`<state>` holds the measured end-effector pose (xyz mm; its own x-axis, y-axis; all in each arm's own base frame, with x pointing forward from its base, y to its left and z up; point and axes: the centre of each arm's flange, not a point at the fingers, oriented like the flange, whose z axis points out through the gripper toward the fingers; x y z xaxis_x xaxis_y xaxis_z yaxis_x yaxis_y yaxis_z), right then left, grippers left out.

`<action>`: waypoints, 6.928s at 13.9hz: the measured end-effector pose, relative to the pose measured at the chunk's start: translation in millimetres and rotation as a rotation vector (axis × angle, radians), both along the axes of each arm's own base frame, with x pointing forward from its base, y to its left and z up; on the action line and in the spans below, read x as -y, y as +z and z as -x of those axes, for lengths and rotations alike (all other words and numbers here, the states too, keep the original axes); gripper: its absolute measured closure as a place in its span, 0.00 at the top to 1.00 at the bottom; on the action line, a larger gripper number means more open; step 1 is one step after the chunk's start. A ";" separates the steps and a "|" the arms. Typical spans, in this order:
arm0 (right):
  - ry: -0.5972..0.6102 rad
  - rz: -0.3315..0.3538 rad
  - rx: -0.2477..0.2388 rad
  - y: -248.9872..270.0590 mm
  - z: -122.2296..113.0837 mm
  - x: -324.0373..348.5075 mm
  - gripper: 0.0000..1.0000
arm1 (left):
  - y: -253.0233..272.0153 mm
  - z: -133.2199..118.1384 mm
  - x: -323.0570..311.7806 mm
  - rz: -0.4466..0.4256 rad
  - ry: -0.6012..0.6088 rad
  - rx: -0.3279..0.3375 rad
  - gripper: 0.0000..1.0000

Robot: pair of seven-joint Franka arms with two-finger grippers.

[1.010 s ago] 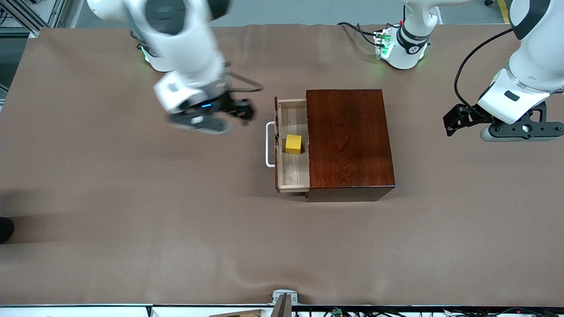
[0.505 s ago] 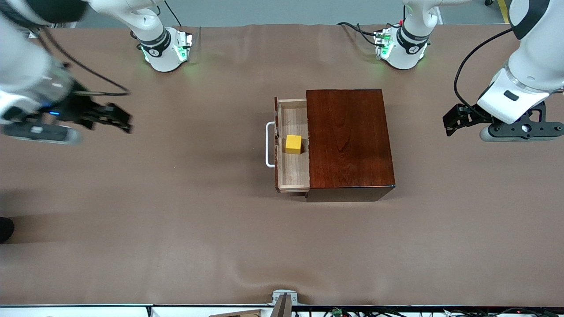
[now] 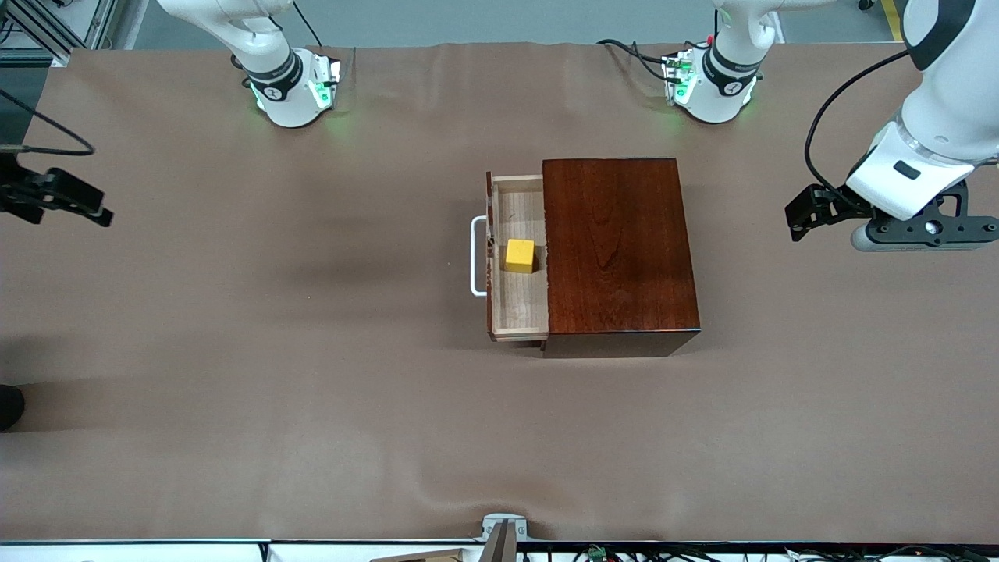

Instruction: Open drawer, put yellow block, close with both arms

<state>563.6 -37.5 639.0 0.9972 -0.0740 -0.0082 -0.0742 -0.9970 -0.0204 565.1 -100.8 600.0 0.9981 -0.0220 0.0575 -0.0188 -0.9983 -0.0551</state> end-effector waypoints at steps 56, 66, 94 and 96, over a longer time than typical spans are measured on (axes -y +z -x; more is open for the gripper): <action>0.008 0.010 0.007 -17.1 -5.1 -0.3 1.00 | -272.5 99.3 468.1 0.102 1.594 -0.020 1.00; 0.008 0.010 0.007 -17.1 -5.1 -0.3 1.00 | -269.6 98.9 444.4 -0.073 1.596 0.089 1.00; 0.008 0.010 0.013 -15.8 -5.5 -0.3 1.00 | -142.8 -27.4 259.9 -0.080 1.522 0.117 1.00; 0.009 0.010 0.013 -15.8 -5.5 -0.7 1.00 | -133.0 -55.2 207.1 -0.074 1.466 0.101 1.00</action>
<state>569.1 -36.8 623.2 0.9979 -0.0650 0.0052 -0.0649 -0.9978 -0.0110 620.3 -307.9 467.0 0.1218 0.9779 0.1701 0.9922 -0.1157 -0.0454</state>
